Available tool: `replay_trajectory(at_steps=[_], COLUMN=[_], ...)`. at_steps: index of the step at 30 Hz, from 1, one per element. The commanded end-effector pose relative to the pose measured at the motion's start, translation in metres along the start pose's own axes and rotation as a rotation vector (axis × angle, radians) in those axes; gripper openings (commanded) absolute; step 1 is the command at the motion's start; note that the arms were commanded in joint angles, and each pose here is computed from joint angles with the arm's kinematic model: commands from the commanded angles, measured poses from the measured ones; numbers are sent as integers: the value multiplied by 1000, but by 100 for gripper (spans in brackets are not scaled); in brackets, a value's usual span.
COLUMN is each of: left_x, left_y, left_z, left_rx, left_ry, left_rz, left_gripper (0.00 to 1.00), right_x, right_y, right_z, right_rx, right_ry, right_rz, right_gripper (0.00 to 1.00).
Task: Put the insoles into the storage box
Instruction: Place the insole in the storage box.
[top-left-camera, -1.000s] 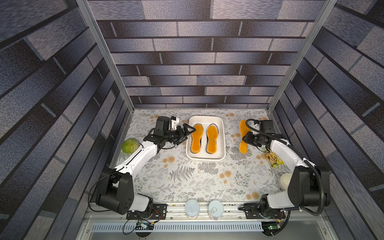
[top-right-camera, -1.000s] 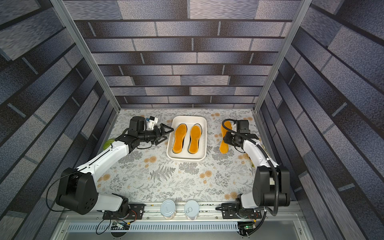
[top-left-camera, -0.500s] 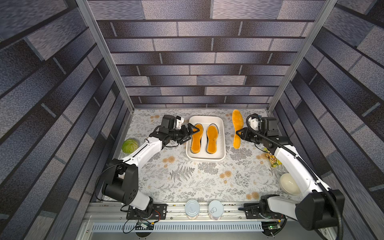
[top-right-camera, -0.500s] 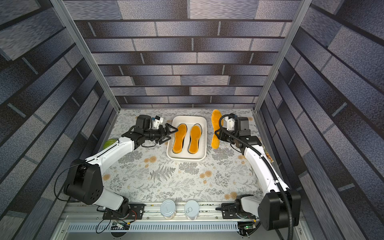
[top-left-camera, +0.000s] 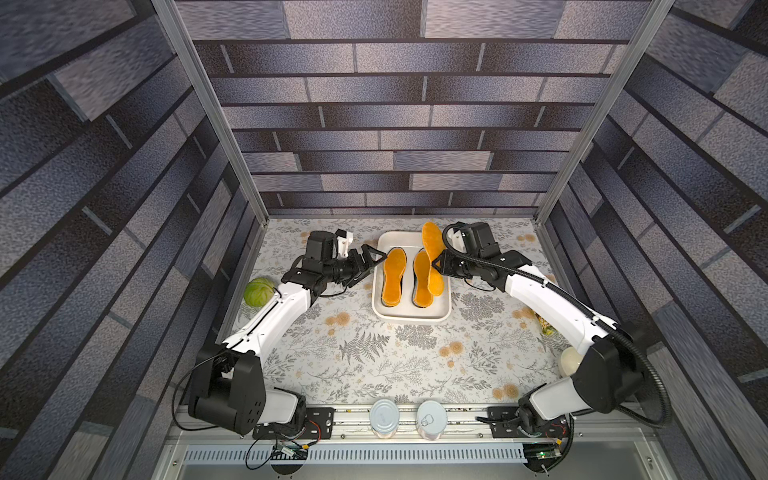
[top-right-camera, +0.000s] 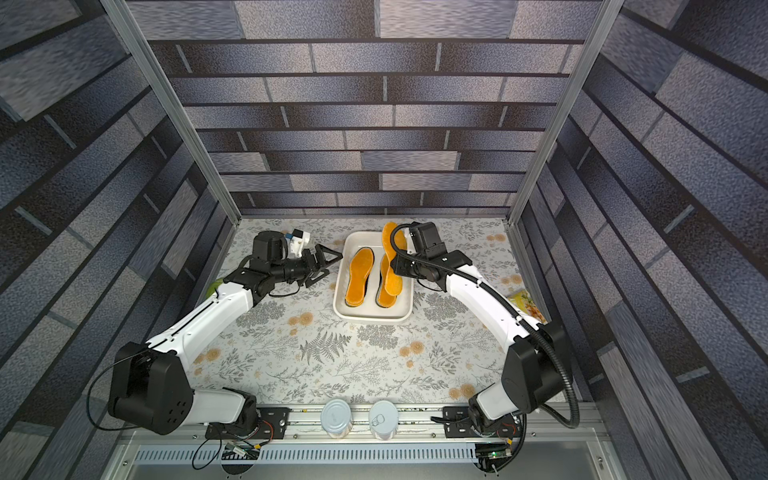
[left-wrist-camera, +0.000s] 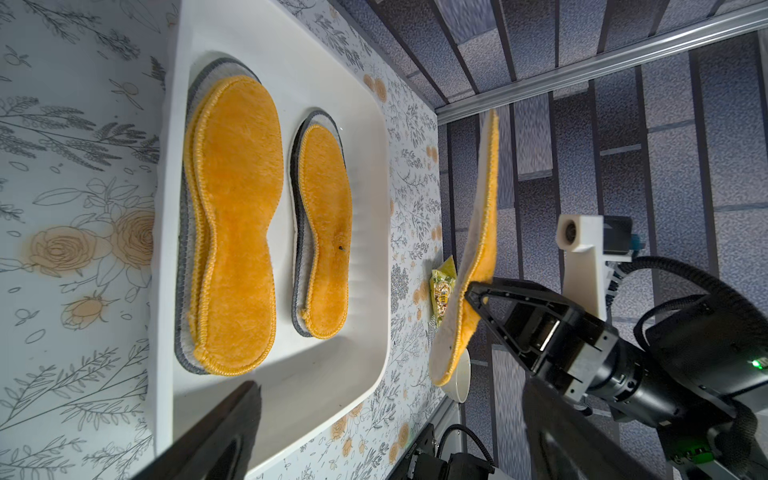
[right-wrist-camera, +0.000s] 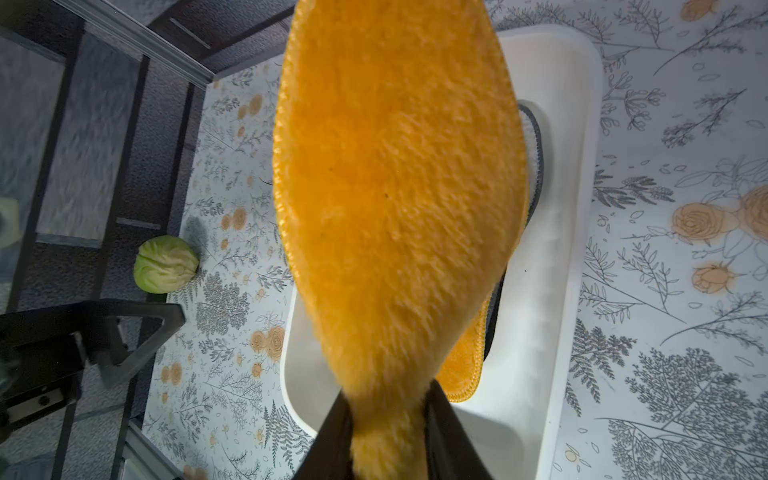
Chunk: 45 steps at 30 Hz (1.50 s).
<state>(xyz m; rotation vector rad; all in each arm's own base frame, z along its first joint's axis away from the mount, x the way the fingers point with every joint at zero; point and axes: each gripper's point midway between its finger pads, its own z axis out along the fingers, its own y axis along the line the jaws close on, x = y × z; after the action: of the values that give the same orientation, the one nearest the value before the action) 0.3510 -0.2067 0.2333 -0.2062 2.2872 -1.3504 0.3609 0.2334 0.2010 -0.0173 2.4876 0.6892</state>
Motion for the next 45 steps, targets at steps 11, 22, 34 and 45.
replay_trajectory(at_steps=[11,22,34,45], left_x=[8,6,5,5], left_y=[17,22,25,27], left_z=[-13,-19,-22,-22], left_rx=[-34,-35,-31,-33], left_ry=[0,-8,-10,-11], left_rz=[-18,-31,-38,-44], left_gripper=[100,100,100,100], right_x=[17,25,30,34], right_y=[-33,-38,-43,-46], right_z=[60,87,104,110], right_rx=[321,350,401,412], right_ry=[113,150,186,204], right_rz=[85,120,110,116], right_gripper=[29,29,30,37])
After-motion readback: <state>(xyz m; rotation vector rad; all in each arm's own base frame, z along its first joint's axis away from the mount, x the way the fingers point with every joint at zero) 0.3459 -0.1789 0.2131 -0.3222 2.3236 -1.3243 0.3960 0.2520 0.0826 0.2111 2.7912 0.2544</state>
